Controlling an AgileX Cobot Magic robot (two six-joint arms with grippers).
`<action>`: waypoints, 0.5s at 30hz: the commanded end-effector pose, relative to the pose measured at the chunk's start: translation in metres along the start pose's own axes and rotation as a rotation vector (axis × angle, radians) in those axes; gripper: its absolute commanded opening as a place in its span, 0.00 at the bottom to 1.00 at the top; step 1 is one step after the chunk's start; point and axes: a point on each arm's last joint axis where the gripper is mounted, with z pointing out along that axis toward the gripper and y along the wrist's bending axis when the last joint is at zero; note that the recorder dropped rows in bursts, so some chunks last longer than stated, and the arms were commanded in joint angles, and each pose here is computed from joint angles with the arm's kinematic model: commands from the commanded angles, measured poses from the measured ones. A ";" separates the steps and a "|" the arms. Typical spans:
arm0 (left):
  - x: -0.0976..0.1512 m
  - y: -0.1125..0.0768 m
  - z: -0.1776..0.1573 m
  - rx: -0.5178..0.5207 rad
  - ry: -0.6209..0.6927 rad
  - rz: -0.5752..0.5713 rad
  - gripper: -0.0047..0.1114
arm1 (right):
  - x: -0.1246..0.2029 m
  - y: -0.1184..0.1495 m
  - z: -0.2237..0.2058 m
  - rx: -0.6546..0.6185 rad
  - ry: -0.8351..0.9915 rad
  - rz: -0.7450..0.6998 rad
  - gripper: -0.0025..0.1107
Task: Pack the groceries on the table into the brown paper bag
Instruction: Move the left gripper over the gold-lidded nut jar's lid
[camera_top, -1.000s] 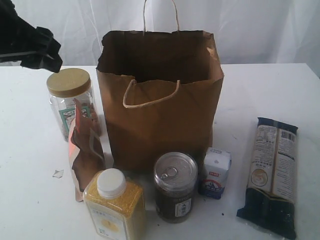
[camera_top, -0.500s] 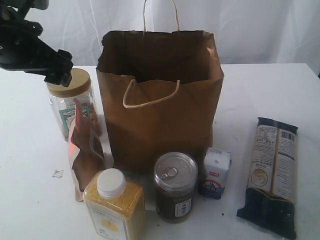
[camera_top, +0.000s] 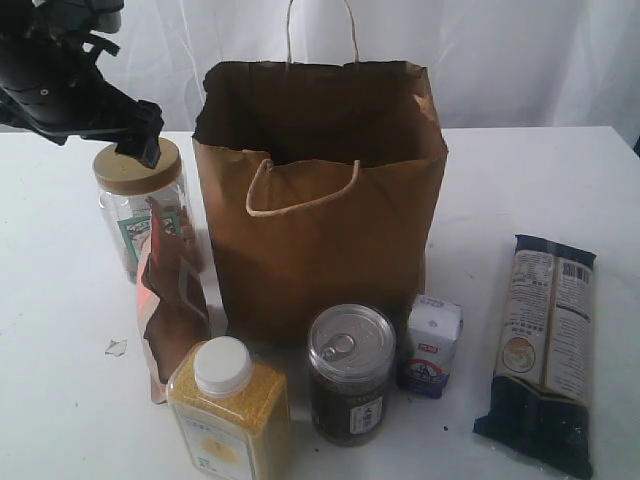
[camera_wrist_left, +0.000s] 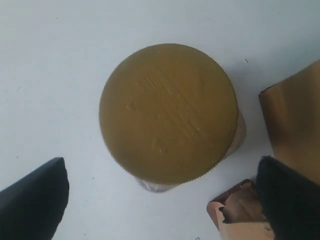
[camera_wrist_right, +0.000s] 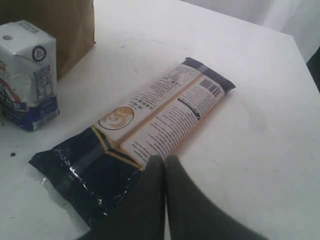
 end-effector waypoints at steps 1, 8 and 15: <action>-0.009 0.002 0.006 0.035 0.012 -0.005 0.95 | 0.001 0.000 0.000 0.001 -0.006 -0.012 0.02; -0.013 0.004 0.010 0.035 0.014 -0.028 0.95 | 0.001 0.000 0.000 0.001 -0.006 -0.012 0.02; -0.010 0.001 0.009 0.064 0.042 -0.086 0.95 | 0.001 0.000 0.000 0.001 -0.006 -0.012 0.02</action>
